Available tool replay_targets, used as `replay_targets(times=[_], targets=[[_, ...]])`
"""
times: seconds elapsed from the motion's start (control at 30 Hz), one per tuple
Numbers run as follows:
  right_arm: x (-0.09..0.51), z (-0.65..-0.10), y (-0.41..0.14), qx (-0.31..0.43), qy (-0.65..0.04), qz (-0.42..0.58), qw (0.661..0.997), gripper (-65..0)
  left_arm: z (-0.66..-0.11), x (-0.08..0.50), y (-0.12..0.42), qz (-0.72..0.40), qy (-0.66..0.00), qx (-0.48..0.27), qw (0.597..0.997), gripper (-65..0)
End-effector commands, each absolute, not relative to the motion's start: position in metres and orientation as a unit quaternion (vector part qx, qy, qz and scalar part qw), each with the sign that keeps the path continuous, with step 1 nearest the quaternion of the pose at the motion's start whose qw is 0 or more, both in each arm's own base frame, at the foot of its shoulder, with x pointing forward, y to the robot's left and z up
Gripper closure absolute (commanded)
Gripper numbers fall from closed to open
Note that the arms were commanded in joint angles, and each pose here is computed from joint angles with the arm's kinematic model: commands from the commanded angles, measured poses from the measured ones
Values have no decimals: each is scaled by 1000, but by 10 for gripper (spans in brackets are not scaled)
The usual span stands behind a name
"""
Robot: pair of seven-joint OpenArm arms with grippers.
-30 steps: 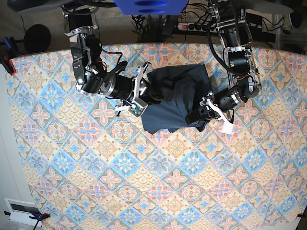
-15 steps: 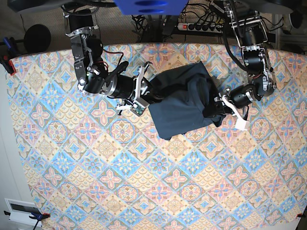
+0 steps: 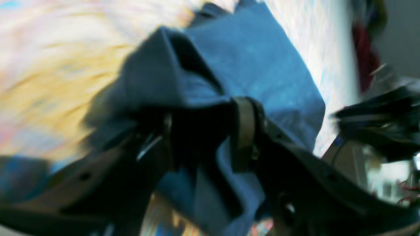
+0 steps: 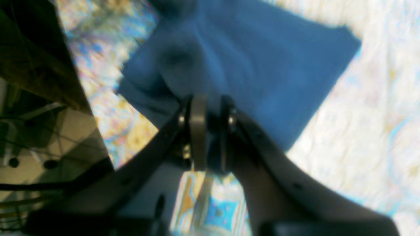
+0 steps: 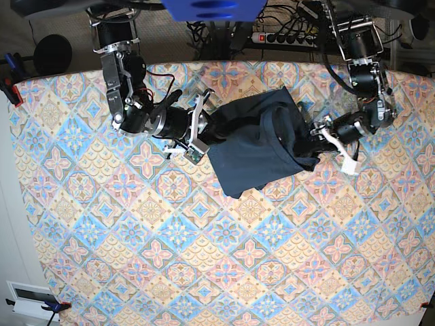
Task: Layout the t-shirt on the table in an organized manner, then fold the t-shirt properly
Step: 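Grasp the bundle's end with the left gripper and lift it, then fold the held end with the left gripper over the bundle toward the right gripper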
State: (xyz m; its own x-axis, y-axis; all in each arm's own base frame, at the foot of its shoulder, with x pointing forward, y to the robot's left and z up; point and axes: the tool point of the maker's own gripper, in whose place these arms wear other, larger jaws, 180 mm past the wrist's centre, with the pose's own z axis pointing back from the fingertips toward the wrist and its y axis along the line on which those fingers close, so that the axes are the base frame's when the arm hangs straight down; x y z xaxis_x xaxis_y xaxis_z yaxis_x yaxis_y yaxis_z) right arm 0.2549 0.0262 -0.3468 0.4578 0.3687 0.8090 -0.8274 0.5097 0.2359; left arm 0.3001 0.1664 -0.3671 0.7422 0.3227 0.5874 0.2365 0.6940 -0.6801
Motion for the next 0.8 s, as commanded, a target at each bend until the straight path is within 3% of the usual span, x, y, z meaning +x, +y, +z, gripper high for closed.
replay_targets(times=[0.0, 0.2, 0.47, 0.77], targets=[[262, -336, 28, 331, -378, 372, 781, -64, -352, 304, 171, 33, -384, -405, 829, -234], [288, -320, 27, 317, -401, 381, 770, -64, -334, 281, 174, 61, -397, -457, 794, -235], [305, -308, 18, 305, -422, 374, 768, -64, -304, 249, 139, -38, -401, -434, 805, -235], [333, -312, 16, 301, -415, 370, 775, -64, -341, 232, 103, -94, -333, -410, 844, -239]])
